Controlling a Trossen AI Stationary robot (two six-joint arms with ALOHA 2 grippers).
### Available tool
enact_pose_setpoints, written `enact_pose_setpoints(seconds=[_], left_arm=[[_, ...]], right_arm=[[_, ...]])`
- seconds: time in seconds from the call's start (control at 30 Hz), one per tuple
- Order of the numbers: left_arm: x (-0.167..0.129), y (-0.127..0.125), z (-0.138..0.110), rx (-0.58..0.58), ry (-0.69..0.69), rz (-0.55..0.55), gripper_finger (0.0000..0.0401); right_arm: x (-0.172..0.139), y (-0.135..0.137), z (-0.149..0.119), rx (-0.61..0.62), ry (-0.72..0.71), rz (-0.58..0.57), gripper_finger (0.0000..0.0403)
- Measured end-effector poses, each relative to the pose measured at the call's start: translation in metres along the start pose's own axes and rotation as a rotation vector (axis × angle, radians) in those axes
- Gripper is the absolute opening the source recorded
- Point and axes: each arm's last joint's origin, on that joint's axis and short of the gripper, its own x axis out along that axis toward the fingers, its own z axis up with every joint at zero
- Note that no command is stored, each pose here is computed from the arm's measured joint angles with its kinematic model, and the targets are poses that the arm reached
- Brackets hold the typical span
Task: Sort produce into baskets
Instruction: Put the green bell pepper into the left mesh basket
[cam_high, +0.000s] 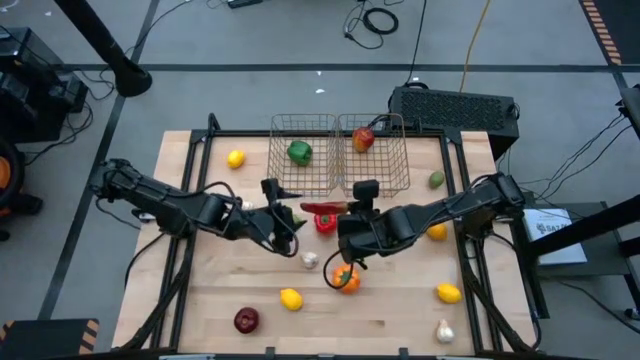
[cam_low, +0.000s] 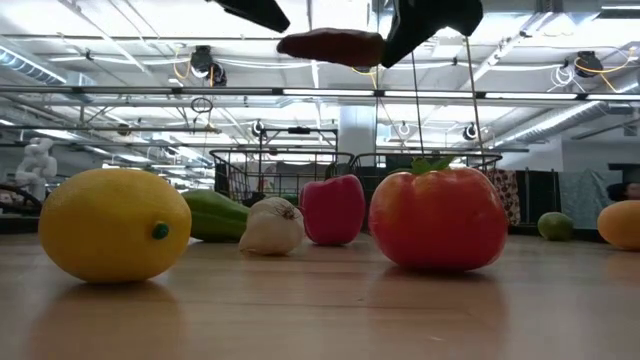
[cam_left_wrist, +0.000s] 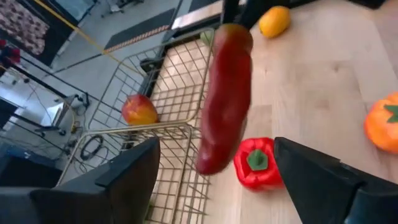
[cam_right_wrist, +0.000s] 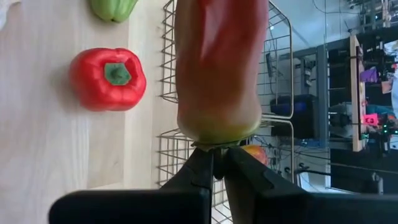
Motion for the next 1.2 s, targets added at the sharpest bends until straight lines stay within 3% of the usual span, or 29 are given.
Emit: enact_pose_setpoints(seconds=[0.3, 0.77, 1.2], left_arm=[[0.007, 0.004, -0.002, -0.057, -0.007, -0.127, 0.0291], [0.014, 0.008, -0.003, -0.064, -0.042, -0.114, 0.0282], [0.015, 0.009, -0.004, -0.061, -0.032, -0.123, 0.0190]], right_arm=[[-0.001, 0.001, 0.006, -0.027, -0.048, 0.002, 0.0018], [-0.001, 0.001, 0.008, -0.023, -0.065, 0.001, 0.0018], [-0.001, 0.000, 0.009, -0.016, -0.071, 0.000, 0.0018]])
